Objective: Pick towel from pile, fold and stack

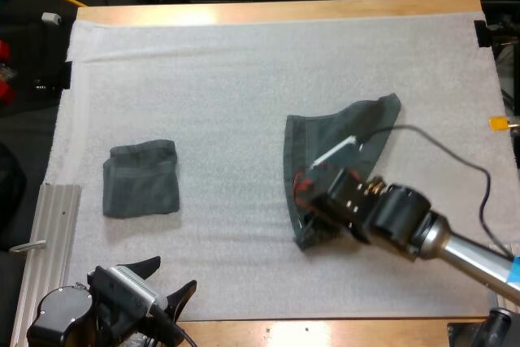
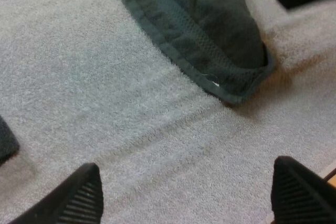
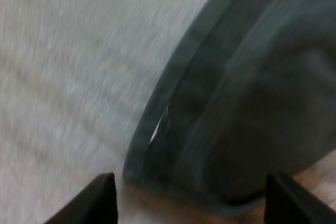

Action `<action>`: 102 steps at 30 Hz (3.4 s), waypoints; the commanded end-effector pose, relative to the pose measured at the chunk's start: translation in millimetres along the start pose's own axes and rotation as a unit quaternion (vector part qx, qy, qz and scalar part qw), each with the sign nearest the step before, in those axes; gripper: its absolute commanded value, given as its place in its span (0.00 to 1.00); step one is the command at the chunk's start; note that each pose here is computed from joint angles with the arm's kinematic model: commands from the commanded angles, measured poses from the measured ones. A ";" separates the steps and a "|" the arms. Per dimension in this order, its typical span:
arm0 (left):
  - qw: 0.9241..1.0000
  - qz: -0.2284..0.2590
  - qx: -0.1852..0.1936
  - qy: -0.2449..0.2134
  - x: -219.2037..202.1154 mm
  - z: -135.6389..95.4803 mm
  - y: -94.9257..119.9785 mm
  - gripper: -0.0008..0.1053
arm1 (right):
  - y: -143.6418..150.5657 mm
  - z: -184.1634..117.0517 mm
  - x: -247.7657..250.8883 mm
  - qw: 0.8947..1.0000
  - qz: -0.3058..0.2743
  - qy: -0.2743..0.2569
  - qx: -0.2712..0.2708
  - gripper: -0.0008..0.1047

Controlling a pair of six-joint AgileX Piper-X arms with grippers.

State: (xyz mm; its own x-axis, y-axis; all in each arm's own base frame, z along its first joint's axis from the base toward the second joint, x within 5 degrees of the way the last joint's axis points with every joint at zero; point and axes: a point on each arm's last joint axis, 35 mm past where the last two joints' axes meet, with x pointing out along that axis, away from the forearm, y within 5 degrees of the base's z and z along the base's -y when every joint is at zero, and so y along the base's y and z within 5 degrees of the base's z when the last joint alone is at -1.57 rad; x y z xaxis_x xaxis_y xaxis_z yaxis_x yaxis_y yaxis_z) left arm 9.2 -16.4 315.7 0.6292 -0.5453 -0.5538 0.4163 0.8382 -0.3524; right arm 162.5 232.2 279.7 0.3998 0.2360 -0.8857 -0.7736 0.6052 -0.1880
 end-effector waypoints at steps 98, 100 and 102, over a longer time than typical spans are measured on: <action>0.992 -0.034 -0.037 0.119 116.6 72.2 28.4 0.62 | 95.7 -101.3 21.3 0.977 -0.026 0.111 0.182 0.01; 0.988 -0.048 -0.047 0.139 133.2 74.6 33.2 0.62 | 94.9 -102.4 21.0 0.973 -0.033 0.114 0.197 0.01; 0.985 -0.055 -0.056 0.153 146.5 75.9 37.4 0.62 | 94.6 -102.5 21.0 0.970 -0.038 0.112 0.211 0.01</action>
State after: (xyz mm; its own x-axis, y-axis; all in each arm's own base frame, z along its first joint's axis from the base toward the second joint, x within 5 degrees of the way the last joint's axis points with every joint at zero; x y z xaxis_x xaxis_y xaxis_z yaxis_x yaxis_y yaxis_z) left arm 165.4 -63.7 276.6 0.3469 -0.6035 -0.7179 0.3742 0.7910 -0.4840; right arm 47.9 219.3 198.2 0.2890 0.0491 -0.9561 -0.4666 0.8793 -0.0958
